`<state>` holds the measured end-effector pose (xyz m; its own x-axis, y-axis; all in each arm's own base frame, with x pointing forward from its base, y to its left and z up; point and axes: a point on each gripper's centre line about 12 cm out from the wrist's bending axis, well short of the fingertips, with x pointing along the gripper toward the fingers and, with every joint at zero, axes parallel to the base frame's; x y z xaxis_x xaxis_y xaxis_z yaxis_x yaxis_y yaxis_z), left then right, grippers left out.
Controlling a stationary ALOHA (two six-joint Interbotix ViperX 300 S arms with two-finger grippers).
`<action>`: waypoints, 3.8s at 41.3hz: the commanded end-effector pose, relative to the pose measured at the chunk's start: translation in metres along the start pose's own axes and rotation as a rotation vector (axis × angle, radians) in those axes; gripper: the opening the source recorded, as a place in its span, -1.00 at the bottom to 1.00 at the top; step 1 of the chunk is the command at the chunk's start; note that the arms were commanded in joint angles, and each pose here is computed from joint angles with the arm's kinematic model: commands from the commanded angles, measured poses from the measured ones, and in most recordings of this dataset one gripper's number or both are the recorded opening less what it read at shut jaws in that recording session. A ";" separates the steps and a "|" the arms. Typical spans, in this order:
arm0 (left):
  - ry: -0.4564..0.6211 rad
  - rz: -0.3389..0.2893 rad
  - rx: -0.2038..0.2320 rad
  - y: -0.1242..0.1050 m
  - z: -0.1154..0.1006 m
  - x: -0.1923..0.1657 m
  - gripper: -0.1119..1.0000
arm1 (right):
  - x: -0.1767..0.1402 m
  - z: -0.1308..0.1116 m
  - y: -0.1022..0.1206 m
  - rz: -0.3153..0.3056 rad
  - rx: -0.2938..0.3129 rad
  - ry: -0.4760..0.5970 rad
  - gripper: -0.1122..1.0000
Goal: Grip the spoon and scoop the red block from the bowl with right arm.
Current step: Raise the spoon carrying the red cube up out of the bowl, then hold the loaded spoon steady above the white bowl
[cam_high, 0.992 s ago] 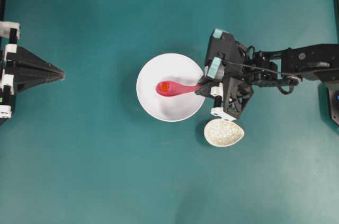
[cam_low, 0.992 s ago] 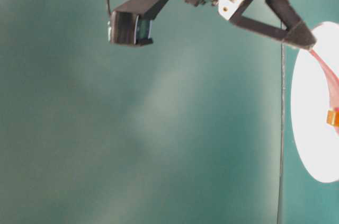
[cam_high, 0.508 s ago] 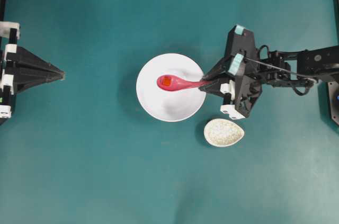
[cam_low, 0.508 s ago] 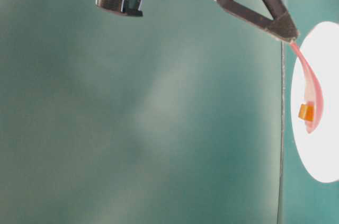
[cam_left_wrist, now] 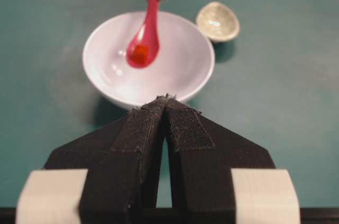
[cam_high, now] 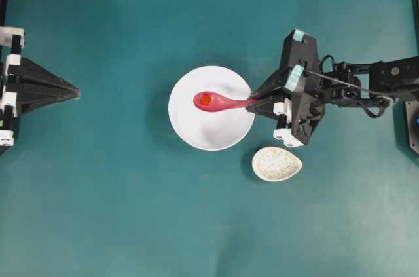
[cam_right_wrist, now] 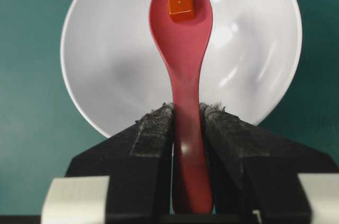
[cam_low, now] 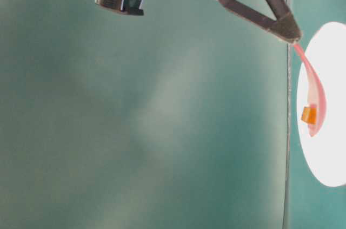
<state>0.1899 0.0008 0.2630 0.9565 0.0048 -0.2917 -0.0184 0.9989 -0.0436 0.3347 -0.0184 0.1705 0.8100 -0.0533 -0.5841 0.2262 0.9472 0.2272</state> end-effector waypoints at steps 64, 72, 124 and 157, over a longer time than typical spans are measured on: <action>0.017 0.000 0.006 0.000 0.007 -0.001 -0.81 | -0.070 0.085 0.021 0.052 -0.003 -0.100 -0.37; 0.017 0.000 0.006 0.000 0.007 -0.001 -0.81 | -0.077 0.093 0.022 0.054 -0.008 -0.124 -0.37; 0.011 0.000 0.014 -0.001 0.008 -0.001 -0.81 | -0.080 0.094 0.022 0.049 -0.015 -0.097 -0.37; 0.014 0.000 0.017 0.000 0.007 -0.001 -0.81 | -0.080 0.094 0.022 0.049 -0.015 -0.095 -0.37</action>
<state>0.1882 0.0009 0.2578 0.9420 0.0054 -0.3354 -0.0168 0.9994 -0.0312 0.3244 -0.0224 0.2779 0.8418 -0.0314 -0.5389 0.1878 0.9530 0.2376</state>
